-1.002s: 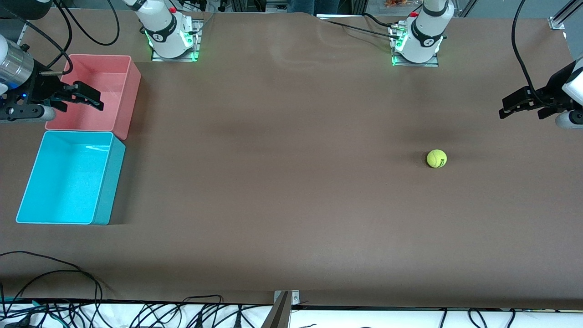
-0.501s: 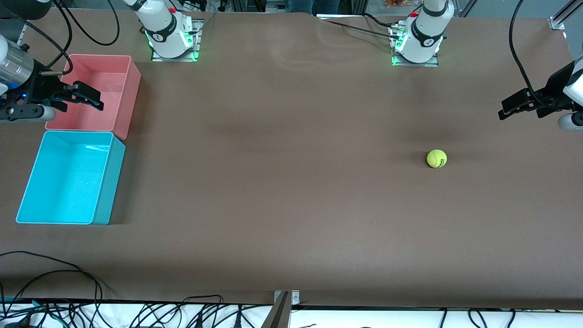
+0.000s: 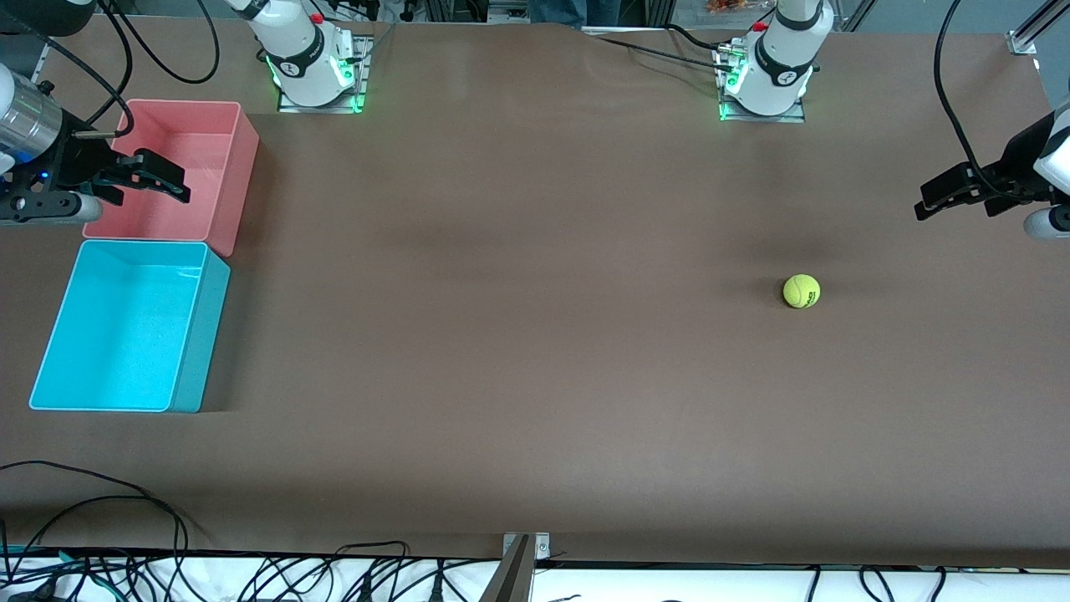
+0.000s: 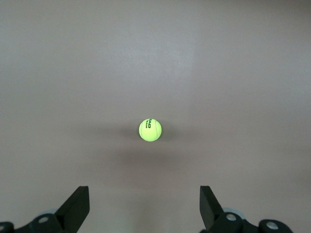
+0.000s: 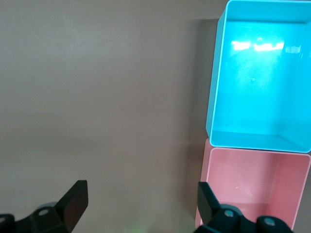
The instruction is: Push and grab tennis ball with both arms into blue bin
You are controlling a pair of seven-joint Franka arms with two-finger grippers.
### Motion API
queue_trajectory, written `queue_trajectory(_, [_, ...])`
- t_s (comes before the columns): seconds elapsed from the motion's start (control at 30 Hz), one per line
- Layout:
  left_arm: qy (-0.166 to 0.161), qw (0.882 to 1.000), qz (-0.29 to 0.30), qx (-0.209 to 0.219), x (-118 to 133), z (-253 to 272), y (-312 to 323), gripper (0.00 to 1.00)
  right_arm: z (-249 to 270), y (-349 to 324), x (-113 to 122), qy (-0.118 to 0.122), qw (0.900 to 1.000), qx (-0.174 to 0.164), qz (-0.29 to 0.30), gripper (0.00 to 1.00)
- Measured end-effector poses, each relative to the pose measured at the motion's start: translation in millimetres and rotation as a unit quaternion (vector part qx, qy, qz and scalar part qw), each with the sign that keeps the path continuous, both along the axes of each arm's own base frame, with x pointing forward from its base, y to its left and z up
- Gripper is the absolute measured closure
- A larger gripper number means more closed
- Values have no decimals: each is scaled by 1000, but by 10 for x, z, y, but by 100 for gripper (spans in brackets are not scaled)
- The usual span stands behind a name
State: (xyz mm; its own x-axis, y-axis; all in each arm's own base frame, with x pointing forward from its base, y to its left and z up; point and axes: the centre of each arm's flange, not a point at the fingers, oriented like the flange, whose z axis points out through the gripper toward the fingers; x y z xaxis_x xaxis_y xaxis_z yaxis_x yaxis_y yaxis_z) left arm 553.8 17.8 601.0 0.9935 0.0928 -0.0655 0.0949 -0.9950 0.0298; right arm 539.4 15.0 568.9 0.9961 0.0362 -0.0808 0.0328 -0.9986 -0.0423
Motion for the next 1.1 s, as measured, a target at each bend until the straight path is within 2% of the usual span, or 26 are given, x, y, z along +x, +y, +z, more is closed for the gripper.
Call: queue_trajectory(1.1, [1,1000,-6,22,0,-1,-9,0,0,0,0,0,1000,0,0,0])
